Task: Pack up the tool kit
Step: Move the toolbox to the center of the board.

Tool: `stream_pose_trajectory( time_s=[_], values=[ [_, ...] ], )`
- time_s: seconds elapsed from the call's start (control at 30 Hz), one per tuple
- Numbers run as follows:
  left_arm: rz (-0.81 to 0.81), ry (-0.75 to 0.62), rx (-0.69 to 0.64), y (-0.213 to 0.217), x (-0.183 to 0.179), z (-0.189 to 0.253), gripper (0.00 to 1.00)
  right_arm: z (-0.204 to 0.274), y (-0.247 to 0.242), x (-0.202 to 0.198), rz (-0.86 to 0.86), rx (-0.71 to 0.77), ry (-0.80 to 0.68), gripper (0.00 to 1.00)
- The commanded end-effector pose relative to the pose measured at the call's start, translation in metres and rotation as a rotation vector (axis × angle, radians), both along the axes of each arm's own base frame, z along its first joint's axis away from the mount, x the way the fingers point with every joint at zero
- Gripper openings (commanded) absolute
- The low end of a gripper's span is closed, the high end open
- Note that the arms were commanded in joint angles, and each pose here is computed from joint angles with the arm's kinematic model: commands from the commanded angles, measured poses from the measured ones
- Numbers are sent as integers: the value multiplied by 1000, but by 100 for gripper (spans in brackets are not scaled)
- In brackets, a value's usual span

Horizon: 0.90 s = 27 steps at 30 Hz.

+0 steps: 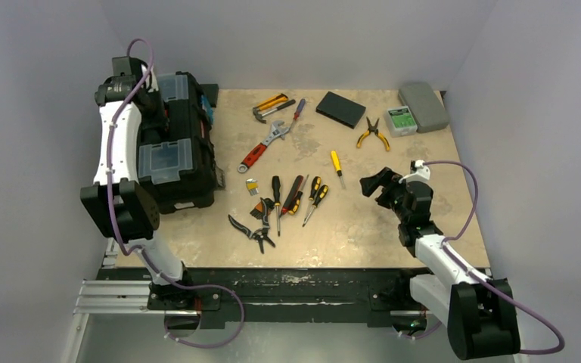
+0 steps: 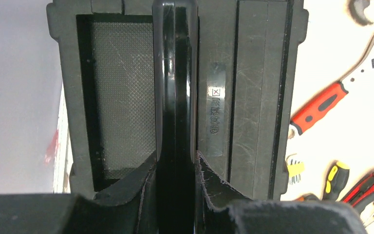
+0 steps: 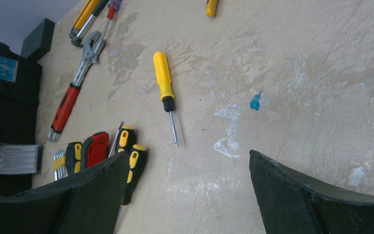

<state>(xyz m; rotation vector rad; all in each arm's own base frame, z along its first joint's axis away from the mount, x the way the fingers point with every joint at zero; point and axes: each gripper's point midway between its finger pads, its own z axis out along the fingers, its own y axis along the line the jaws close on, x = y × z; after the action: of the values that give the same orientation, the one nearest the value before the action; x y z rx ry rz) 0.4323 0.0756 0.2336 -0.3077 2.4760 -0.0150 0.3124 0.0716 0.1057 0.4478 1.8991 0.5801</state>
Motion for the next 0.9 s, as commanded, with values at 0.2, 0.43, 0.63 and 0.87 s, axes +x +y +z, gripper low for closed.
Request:
stream_pose_trajectory(
  time_s=[0.2,0.43,0.63,0.87],
  values=[
    [-44,-81,80,-30,-85,37,0,10,14,7,62,1,-16,91],
    [-211,-182,-6,-80,-95,33,0,8,21,9,82,-19,-6,91],
    [-397,-154,-144,-126,-87,23,0,11,28,9,105,-49,-11,91],
    [-358,-117,-275,-170,-84,15,0,1,26,14,29,-166,73,92]
  ],
)
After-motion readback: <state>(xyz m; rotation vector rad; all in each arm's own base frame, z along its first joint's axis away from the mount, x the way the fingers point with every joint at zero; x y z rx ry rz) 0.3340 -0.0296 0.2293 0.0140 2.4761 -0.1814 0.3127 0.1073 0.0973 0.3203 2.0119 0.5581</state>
